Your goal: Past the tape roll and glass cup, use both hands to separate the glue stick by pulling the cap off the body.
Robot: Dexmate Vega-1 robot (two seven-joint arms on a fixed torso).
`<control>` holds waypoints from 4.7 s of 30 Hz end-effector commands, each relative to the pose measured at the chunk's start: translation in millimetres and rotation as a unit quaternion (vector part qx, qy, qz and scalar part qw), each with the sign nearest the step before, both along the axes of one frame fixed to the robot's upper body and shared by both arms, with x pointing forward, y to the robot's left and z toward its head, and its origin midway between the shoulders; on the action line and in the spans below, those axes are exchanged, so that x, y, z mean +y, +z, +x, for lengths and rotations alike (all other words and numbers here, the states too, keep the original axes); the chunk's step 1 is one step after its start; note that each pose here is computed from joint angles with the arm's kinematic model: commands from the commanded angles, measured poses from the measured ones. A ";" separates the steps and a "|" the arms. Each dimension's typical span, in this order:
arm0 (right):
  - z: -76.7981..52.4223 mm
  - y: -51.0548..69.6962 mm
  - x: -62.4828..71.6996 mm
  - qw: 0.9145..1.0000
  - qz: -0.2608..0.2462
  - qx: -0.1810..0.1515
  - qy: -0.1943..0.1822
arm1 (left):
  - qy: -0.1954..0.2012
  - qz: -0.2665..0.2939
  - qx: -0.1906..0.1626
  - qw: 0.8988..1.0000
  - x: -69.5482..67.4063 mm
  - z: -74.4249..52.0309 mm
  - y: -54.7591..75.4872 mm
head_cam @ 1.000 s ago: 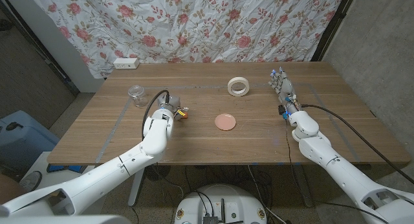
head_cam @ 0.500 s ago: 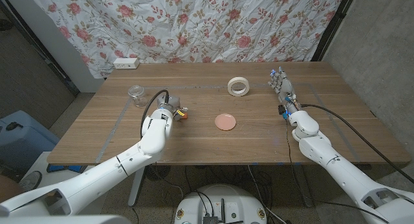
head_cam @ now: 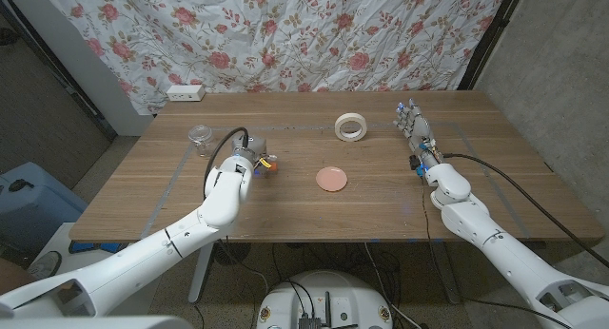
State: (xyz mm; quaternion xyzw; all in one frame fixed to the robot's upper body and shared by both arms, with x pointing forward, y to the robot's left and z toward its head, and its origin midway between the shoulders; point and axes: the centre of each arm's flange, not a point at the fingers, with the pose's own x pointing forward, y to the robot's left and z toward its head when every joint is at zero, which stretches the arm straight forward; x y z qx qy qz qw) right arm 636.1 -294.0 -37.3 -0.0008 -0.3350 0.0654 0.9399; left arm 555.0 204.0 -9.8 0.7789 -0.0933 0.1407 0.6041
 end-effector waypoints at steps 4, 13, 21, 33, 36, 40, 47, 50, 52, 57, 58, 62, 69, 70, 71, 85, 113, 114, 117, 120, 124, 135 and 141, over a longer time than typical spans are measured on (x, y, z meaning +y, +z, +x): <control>-9.3 2.7 1.5 1.000 -0.018 -0.008 0.008 | -0.021 0.018 -0.005 1.000 -9.2 -12.5 19.3; -13.9 1.5 2.0 0.999 -0.031 -0.012 0.004 | -0.041 0.026 -0.003 0.999 -22.3 -15.2 31.4; -20.2 8.9 0.4 0.998 -0.052 -0.028 -0.002 | -0.059 0.039 -0.007 0.997 -33.3 -14.1 43.7; -28.1 17.2 0.1 0.995 -0.093 -0.041 -0.009 | -0.075 0.040 -0.015 0.996 -42.9 -10.8 57.1; -30.9 18.9 1.0 0.993 -0.113 -0.044 -0.011 | -0.085 0.034 -0.017 0.996 -45.8 -9.8 59.6; -35.8 20.4 2.2 0.990 -0.132 -0.051 -0.018 | -0.095 0.027 -0.019 0.995 -48.4 -9.0 62.6; -43.0 18.9 4.4 0.985 -0.158 -0.057 -0.025 | -0.103 0.020 -0.023 0.994 -52.3 -8.9 67.5; -46.2 18.3 5.4 0.983 -0.169 -0.061 -0.030 | -0.108 0.013 -0.025 0.994 -54.1 -9.0 69.4; -47.8 17.9 6.0 0.983 -0.172 -0.063 -0.030 | -0.112 0.015 -0.027 0.993 -55.8 -9.0 70.2; -52.1 18.7 8.0 0.978 -0.194 -0.067 -0.035 | -0.121 0.011 -0.030 0.992 -59.8 -8.6 70.9; -52.8 19.0 8.5 0.977 -0.199 -0.068 -0.036 | -0.125 0.011 -0.030 0.992 -60.7 -8.2 71.1; -54.9 19.6 10.0 0.974 -0.212 -0.069 -0.034 | -0.132 0.007 -0.021 0.991 -65.8 -5.2 72.7; -56.1 18.4 14.6 0.968 -0.239 -0.070 -0.028 | -0.150 -0.003 -0.033 0.988 -74.3 -2.1 78.4; -56.6 18.5 15.4 0.967 -0.242 -0.073 -0.028 | -0.153 -0.003 -0.035 0.988 -75.9 -2.0 79.2; -57.4 19.0 16.2 0.966 -0.246 -0.075 -0.031 | -0.156 -0.005 -0.036 0.987 -77.1 -1.9 79.8; -65.1 23.8 22.7 0.944 -0.312 -0.096 -0.044 | -0.193 -0.037 -0.035 0.980 -92.1 2.3 83.5; -77.1 27.9 16.8 0.905 -0.402 -0.094 -0.101 | -0.235 -0.114 -0.026 0.965 -98.6 15.9 77.7; -77.8 28.5 17.1 0.904 -0.405 -0.094 -0.102 | -0.235 -0.115 -0.027 0.965 -99.7 16.1 77.5; -80.0 29.8 18.5 0.900 -0.410 -0.096 -0.109 | -0.241 -0.123 -0.026 0.962 -102.9 17.4 76.7; -81.9 31.3 20.3 0.896 -0.419 -0.097 -0.112 | -0.246 -0.131 -0.025 0.960 -106.0 19.5 75.4; -84.9 33.4 22.9 0.889 -0.432 -0.097 -0.119 | -0.251 -0.143 -0.025 0.957 -109.9 21.3 74.4; -95.0 41.8 31.2 0.869 -0.465 -0.101 -0.139 | -0.264 -0.174 -0.030 0.948 -115.6 21.1 69.9; -97.8 45.0 36.2 0.860 -0.478 -0.111 -0.143 | -0.267 -0.199 -0.032 0.942 -115.0 20.7 65.9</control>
